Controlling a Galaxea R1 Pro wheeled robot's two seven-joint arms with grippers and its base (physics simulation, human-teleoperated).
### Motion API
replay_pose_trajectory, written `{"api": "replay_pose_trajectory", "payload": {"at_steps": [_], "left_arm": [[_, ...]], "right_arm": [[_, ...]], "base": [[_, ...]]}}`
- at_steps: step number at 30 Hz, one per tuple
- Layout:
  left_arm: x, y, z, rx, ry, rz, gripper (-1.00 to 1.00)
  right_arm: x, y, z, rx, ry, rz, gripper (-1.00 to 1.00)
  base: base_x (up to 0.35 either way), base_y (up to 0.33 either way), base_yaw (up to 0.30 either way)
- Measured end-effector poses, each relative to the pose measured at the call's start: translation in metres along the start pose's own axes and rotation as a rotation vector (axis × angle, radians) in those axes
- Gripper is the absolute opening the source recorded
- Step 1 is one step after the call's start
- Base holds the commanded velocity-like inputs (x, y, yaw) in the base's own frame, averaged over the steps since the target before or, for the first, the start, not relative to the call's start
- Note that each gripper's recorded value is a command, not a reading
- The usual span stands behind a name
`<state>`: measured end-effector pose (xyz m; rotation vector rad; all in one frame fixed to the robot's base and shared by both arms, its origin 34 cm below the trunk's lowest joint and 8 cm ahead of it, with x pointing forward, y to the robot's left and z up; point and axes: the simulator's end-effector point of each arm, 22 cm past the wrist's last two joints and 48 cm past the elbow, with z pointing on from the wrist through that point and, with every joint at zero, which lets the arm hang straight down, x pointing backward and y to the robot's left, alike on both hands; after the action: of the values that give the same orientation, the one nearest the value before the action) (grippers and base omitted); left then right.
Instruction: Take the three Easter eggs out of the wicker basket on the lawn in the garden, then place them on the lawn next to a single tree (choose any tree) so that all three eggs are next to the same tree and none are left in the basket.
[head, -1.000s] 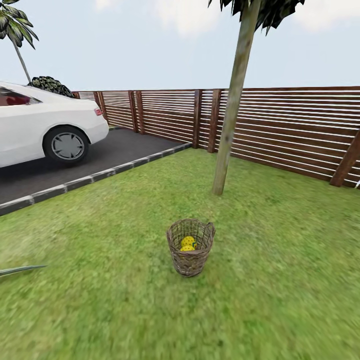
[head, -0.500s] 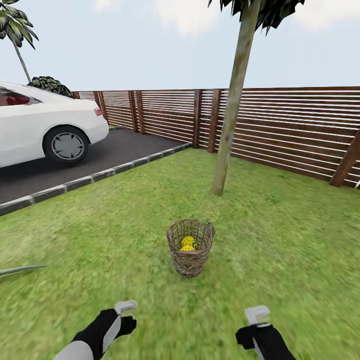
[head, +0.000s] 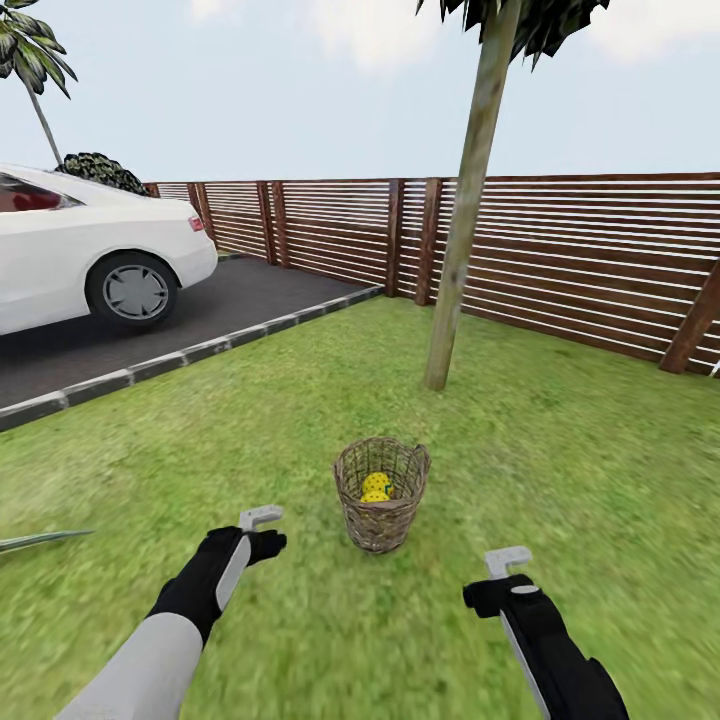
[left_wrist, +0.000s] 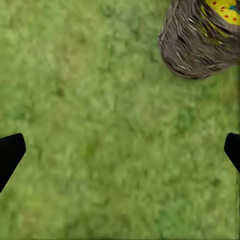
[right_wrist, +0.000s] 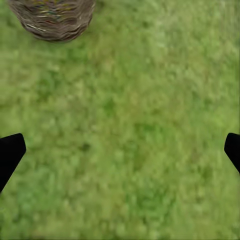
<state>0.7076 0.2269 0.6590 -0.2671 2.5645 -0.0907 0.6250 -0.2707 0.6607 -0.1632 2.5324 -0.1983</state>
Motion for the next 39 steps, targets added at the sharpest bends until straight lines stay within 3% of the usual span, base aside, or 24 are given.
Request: {"api": "replay_pose_trajectory", "payload": {"at_steps": [3,14,23,34,39], "left_arm": [[0.000,-0.003,0.000,0.015,0.000,-0.019,1.00],[0.001,-0.006,0.000,0.024,0.001,-0.021,1.00],[0.004,-0.006,0.001,0.023,0.004,-0.021,1.00],[0.005,-0.006,0.001,0.023,0.003,-0.022,1.00],[0.009,-0.006,0.003,0.022,0.013,-0.021,1.00]], "right_arm": [[0.000,0.002,0.000,-0.004,0.000,0.003,1.00],[0.000,0.003,0.000,-0.005,0.000,0.005,1.00],[0.004,0.003,0.001,-0.004,0.009,0.002,1.00],[0.014,0.007,0.005,-0.009,0.033,-0.007,1.00],[0.014,0.007,0.005,-0.010,0.031,-0.009,1.00]], "base": [[0.000,0.000,-0.109],[0.038,-0.265,-0.132],[0.183,-0.267,0.256],[0.332,-0.019,0.291],[0.339,-0.021,0.074]]}}
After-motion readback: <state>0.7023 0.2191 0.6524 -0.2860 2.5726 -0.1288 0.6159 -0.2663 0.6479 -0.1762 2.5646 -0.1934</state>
